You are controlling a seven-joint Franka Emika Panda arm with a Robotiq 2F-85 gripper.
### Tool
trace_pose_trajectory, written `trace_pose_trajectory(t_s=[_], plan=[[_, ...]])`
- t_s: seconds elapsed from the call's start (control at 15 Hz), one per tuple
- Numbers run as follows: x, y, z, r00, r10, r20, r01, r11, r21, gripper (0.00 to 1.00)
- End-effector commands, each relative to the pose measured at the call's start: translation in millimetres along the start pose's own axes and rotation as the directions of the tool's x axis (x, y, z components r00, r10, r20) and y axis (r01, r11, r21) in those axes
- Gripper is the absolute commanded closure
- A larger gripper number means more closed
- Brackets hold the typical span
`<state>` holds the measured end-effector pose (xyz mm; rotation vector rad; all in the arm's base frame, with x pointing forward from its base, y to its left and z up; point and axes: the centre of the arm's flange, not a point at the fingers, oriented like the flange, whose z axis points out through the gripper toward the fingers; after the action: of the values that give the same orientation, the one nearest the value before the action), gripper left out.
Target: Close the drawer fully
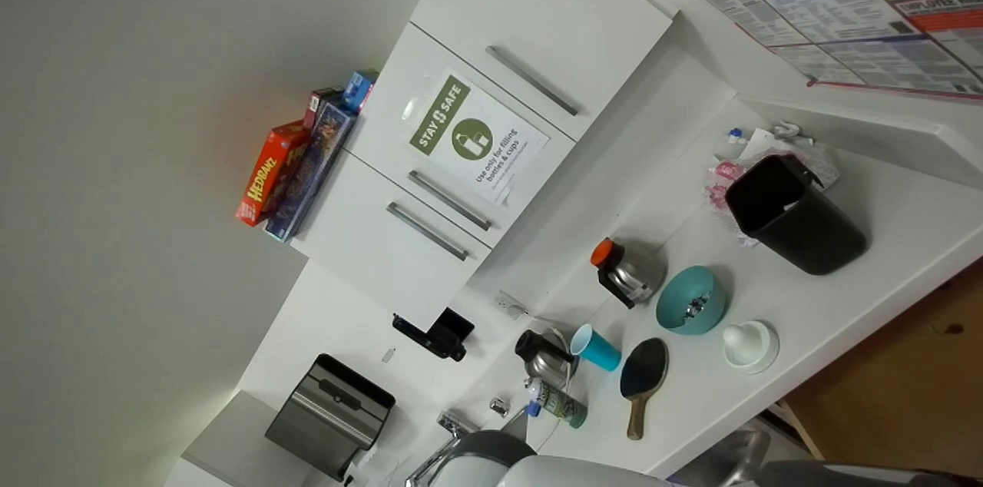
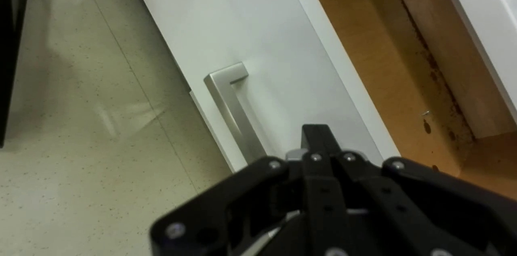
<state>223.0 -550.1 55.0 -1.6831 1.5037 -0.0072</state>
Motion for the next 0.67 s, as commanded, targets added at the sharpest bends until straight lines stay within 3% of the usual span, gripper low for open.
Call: trace_pose_trajectory(t_s=[0.0, 0.33, 0.6], plan=[[-36.1, -14.9, 31.3, 0.995, -0.097, 0.002, 0.097, 0.995, -0.016, 1.0], [-56.0, -27.0, 67.5, 0.984, -0.175, -0.043, 0.175, 0.985, 0.003, 1.0], [-76.8, -45.9, 96.3, 0.972, -0.202, -0.116, 0.21, 0.976, 0.061, 1.0]])
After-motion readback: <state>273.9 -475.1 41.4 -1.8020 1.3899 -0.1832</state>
